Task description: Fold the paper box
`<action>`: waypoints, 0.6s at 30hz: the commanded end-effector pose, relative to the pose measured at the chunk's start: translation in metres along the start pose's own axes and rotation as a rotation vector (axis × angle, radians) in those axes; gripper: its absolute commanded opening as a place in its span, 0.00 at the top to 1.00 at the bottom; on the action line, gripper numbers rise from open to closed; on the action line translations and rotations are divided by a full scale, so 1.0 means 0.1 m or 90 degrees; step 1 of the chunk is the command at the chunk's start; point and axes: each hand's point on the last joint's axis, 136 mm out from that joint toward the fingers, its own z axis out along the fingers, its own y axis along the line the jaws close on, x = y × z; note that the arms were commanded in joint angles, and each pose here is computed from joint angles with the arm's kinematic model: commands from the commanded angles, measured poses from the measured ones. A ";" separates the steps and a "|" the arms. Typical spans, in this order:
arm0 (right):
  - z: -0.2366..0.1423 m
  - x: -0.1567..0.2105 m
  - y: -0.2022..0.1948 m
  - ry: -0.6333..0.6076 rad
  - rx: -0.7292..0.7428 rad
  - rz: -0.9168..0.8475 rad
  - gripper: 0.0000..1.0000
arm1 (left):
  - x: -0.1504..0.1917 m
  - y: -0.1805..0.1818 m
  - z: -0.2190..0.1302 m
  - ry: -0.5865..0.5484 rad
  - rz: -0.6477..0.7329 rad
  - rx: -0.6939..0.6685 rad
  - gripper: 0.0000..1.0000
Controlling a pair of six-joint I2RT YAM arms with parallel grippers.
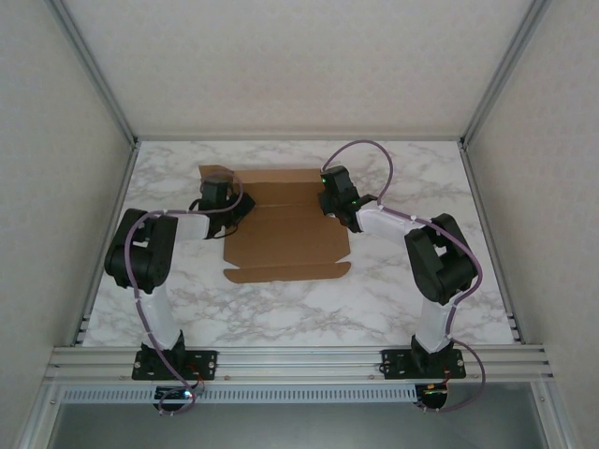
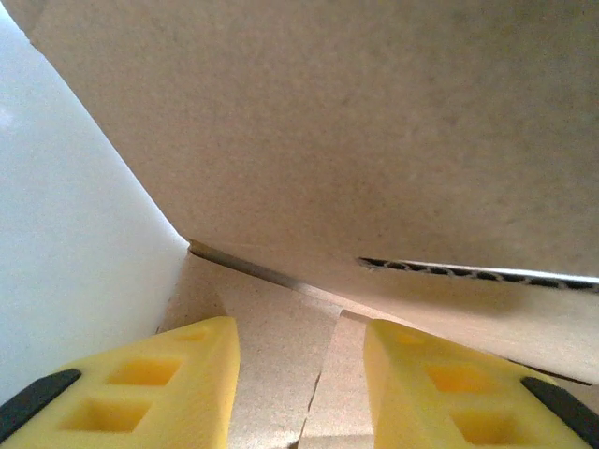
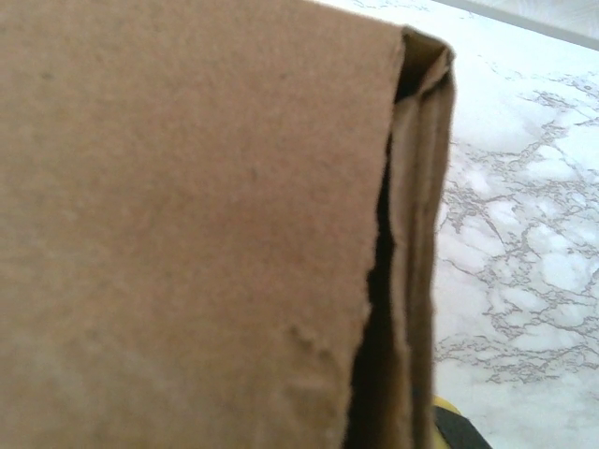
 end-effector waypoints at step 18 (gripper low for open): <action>0.01 0.37 -0.17 0.094 0.005 -0.044 1.00 | -0.47 -0.20 -1.74 -0.225 0.125 -0.105 0.57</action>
